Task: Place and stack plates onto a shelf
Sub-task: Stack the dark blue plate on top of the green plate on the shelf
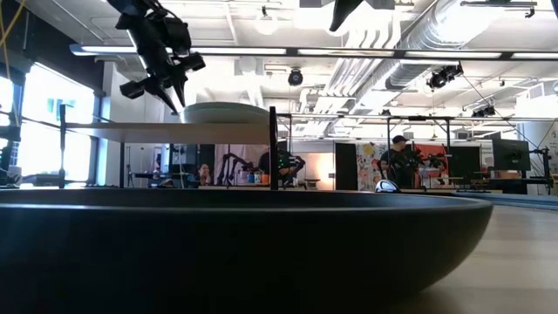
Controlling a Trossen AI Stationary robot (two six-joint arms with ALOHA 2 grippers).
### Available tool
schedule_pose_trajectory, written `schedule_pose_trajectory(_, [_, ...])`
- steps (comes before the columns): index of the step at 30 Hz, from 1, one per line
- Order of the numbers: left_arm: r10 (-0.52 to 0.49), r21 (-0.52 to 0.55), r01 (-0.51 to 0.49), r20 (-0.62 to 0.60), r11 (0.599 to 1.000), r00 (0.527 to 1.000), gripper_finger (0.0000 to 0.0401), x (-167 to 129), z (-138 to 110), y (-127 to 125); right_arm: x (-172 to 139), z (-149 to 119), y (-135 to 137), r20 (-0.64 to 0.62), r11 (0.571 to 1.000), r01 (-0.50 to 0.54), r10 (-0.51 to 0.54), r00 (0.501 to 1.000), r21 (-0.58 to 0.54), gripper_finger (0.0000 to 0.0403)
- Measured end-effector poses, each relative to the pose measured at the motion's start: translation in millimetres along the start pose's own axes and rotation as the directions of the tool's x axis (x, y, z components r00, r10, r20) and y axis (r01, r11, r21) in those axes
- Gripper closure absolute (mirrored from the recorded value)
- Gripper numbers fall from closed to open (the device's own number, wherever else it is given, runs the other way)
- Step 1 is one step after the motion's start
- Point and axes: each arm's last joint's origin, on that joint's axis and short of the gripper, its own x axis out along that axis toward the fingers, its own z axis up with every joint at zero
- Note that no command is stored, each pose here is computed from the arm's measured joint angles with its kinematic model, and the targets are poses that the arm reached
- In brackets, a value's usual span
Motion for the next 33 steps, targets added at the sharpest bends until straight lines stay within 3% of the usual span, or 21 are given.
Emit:
schedule_pose_trajectory(7, [-0.074,0.082,0.074,0.001,0.994,0.997,0.0331,-15.8,-8.0,-1.5,-0.1,-4.4,1.3,-0.042,0.999,-0.016,0.017,0.999,0.037,0.0272])
schedule_pose_trajectory(14, [-0.219,0.252,0.226,-0.057,0.941,0.974,0.0332,-41.1,-42.0,-17.6,1.4,-9.4,3.8,-0.039,0.955,-0.256,0.265,0.963,0.151,0.0272])
schedule_pose_trajectory(19, [-0.264,0.413,0.290,-0.122,0.863,0.957,0.0332,-50.9,-75.8,-33.9,0.2,-8.3,7.3,-0.015,0.889,-0.325,0.348,0.937,0.323,0.0272])
schedule_pose_trajectory(23, [-0.282,0.530,0.347,-0.203,0.774,0.938,0.0332,-54.6,-103.4,-45.5,-5.4,-5.0,19.7,-0.006,0.814,-0.325,0.374,0.927,0.482,0.0272])
schedule_pose_trajectory(29, [-0.250,0.636,0.431,-0.358,0.641,0.900,0.0332,-59.4,-145.4,-53.8,-18.6,2.3,52.8,0.000,0.716,-0.321,0.410,0.912,0.620,0.0272])
schedule_pose_trajectory(33, [-0.197,0.678,0.469,-0.441,0.566,0.876,0.0332,-60.4,-171.2,-55.6,-27.6,7.5,83.2,-0.010,0.672,-0.286,0.401,0.916,0.683,0.0272])
